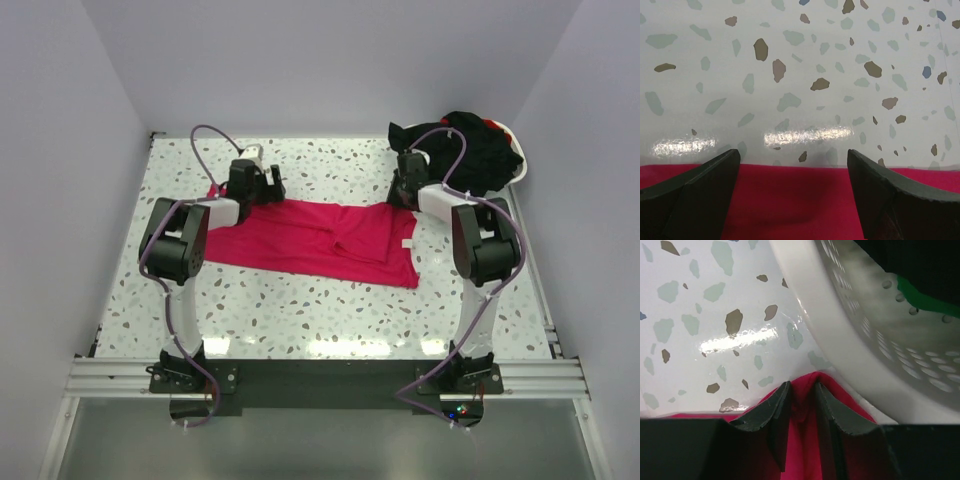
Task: Fold and stack the t-shirts
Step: Fold the tshirt
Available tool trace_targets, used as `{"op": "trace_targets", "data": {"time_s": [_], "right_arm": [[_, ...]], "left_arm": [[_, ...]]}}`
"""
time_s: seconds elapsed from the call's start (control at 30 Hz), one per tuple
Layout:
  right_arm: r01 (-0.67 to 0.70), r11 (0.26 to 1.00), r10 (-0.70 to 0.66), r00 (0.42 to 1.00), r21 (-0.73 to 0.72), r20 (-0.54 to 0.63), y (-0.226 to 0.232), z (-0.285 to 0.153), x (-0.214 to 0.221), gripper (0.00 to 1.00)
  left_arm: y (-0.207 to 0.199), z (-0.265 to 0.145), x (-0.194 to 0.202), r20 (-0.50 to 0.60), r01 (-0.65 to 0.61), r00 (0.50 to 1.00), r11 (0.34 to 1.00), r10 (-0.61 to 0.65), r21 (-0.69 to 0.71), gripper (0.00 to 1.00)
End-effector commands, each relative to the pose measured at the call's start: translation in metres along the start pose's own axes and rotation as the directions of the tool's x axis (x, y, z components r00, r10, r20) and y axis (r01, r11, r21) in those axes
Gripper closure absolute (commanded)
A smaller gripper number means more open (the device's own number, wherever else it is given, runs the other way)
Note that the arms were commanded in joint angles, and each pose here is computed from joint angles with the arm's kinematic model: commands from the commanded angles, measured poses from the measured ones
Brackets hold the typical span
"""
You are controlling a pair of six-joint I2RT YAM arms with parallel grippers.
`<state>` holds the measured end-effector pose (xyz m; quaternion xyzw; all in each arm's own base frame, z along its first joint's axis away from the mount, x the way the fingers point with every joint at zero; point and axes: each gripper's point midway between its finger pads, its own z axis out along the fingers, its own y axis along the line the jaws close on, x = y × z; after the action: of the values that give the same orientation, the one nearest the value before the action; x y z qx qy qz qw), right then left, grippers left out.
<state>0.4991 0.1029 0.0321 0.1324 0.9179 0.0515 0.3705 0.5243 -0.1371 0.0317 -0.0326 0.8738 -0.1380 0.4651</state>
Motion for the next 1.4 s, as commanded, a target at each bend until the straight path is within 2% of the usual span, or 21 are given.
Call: {"op": "trace_targets", "data": {"time_s": [0.0,0.13,0.3,0.33,0.93,1.1,1.17,1.2,1.3,1.37], "right_arm": [[-0.019,1.000,0.019,1.000,0.017,0.013,0.003,0.005,-0.011,0.71],[-0.028,0.998,0.028,1.000,0.053,0.008,-0.004,0.004,-0.009,0.79],[-0.044,0.995,0.043,0.999,0.087,0.019,-0.014,-0.002,-0.011,0.99],[-0.047,0.994,0.046,0.999,0.101,0.016,-0.018,-0.004,-0.009,1.00],[-0.098,0.957,0.080,0.994,0.274,0.075,-0.061,-0.034,-0.002,1.00],[-0.090,0.962,0.067,0.993,0.257,0.097,-0.058,-0.042,-0.014,1.00],[-0.077,0.970,0.054,0.993,0.230,0.104,-0.051,-0.046,-0.022,0.93],[-0.074,0.976,0.053,0.993,0.205,0.107,-0.047,-0.049,-0.026,0.79],[-0.049,0.987,0.031,0.993,0.152,0.113,-0.035,-0.056,-0.035,0.56],[-0.038,0.992,0.022,0.992,0.122,0.127,-0.030,-0.063,-0.041,0.49]], "left_arm": [[0.006,-0.006,-0.002,0.009,0.008,1.000,1.000,-0.008,-0.022,0.06],[0.021,-0.008,0.000,0.017,0.020,1.000,0.996,-0.019,-0.091,0.06],[0.030,-0.011,0.006,0.010,0.050,0.999,0.990,-0.049,-0.134,0.05],[0.034,-0.012,0.007,0.011,0.055,0.999,0.987,-0.053,-0.153,0.05],[0.050,-0.026,0.007,0.043,0.081,0.996,0.967,-0.073,-0.241,0.02],[0.038,-0.029,-0.007,0.071,0.078,0.995,0.978,-0.065,-0.193,0.02],[0.028,-0.035,-0.022,0.098,0.079,0.993,0.985,-0.064,-0.155,0.02],[0.024,-0.038,-0.026,0.107,0.075,0.993,0.987,-0.060,-0.144,0.02],[0.017,-0.055,-0.050,0.159,0.073,0.986,0.988,-0.051,-0.134,0.02],[0.016,-0.068,-0.065,0.190,0.073,0.981,0.987,-0.046,-0.142,0.01]]}}
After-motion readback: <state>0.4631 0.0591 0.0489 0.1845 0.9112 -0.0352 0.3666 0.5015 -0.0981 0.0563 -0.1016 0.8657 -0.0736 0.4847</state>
